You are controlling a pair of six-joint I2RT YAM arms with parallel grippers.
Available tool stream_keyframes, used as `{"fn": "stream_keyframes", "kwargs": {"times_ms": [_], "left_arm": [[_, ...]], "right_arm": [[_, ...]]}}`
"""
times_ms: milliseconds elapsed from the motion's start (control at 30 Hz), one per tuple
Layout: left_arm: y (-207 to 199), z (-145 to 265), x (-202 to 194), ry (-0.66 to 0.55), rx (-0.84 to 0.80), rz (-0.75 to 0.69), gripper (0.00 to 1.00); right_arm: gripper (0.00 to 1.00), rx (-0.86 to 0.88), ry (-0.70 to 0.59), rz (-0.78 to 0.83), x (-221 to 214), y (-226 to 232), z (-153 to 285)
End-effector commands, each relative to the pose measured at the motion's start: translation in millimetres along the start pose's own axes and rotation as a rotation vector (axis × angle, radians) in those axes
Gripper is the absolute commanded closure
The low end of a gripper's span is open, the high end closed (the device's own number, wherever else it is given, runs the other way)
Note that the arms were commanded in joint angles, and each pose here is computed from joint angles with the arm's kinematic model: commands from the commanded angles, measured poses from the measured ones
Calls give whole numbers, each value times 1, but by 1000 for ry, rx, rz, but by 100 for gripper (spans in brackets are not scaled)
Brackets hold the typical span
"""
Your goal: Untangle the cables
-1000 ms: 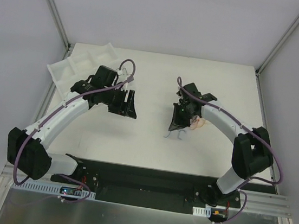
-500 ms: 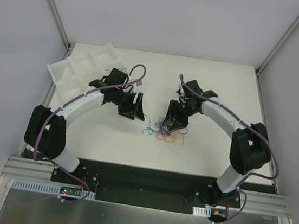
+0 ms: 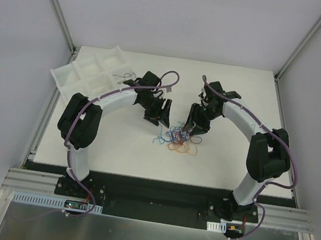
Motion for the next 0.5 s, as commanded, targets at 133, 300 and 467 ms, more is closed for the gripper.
{"fn": "stream_keyframes", "kwargs": {"times_ms": [133,300,467], "left_arm": [[18,-23,1,31,109,356,49],[19,-29,5,-52,109,473,41],[28,-50,10,-74,87,571,53]], "right_arm": [[55,19,33,11,-7,9,3],[56,8,66,31,-13,10,-7],[56,-7,94,49,-15,13,-14]]}}
Point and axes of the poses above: each gripper's point midway between its finger pads, its own z axis back along the fingers, its own y axis along the line the jaws close on, x = y × z, the point moved 2 cm from there along z, back along the fingers, and after that the axes turned 13 degrees about -z, right-handed, at the moved point
